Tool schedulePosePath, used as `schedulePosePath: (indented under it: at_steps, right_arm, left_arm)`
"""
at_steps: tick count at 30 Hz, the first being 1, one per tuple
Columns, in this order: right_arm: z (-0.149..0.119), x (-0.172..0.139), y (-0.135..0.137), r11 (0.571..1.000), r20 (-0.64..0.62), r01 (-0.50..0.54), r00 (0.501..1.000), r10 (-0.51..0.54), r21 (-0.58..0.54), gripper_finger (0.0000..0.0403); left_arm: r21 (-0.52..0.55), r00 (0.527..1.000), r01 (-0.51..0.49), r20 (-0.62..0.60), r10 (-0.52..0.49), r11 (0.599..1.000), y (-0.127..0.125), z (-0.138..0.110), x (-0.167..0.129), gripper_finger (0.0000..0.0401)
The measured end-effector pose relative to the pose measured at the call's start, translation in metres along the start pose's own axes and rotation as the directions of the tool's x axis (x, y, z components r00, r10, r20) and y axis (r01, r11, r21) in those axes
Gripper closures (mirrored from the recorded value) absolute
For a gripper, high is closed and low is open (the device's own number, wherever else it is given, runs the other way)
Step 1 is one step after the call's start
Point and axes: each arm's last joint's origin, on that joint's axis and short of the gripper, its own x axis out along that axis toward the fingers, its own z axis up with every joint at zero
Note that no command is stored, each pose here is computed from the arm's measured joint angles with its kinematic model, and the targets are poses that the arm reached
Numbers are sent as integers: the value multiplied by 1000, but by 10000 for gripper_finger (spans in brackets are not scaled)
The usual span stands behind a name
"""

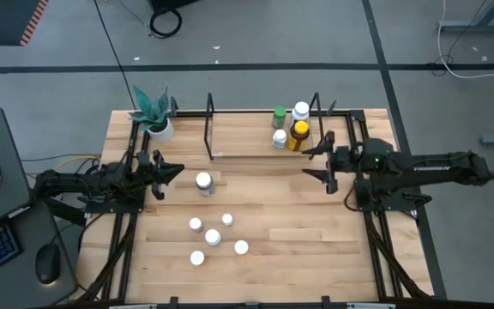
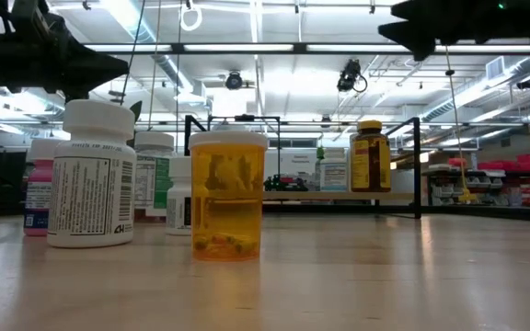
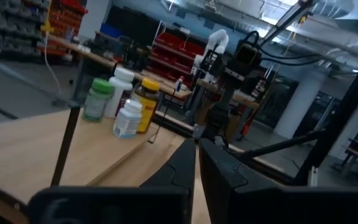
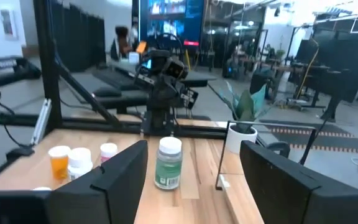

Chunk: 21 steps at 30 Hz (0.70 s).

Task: Pick and place medicine bottles onto shelf by color
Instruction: Put the green white medicine bottle on the shelf

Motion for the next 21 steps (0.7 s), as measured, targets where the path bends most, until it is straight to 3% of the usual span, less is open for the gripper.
schedulePosePath:
  at_steps: [5, 10, 21]
  right_arm:
    - [-13, -15, 3, 999, 48, -21, 999, 19, 41, 140]
    - [-22, -29, 4, 998, 93, -30, 995, 25, 56, 140]
    - [-61, -42, 5, 984, 130, 15, 991, -39, 178, 141]
  left_arm:
    - [-10, 1000, 13, 2, -13, 1000, -8, 17, 3, 390]
    - [51, 999, 0, -32, 1, 999, -13, 25, 9, 393]
    - [91, 989, -33, -140, 46, 995, -16, 15, 26, 391]
